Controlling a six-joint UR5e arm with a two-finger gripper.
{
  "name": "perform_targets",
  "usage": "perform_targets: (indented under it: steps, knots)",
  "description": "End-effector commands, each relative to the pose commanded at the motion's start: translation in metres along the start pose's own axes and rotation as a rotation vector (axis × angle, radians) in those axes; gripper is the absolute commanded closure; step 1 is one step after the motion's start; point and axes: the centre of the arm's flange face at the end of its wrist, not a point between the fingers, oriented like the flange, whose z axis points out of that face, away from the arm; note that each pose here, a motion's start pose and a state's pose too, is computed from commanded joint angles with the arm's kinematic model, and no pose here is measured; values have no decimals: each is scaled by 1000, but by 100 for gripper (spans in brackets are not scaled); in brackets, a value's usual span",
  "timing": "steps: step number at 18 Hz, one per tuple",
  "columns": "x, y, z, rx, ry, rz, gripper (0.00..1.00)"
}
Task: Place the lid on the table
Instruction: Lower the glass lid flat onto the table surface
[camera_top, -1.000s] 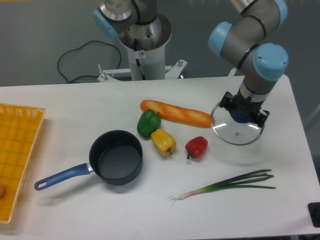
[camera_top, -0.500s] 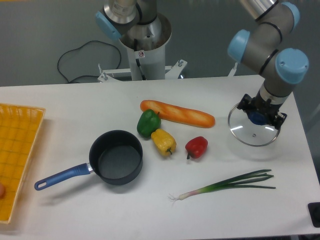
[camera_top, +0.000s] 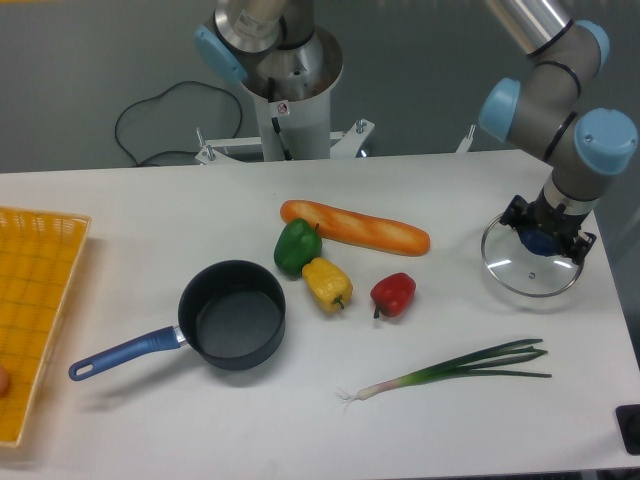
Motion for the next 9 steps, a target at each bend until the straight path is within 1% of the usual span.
perform_targets:
  steps: [9]
  knots:
    - [-1,-3,6,-9,-2,2,50]
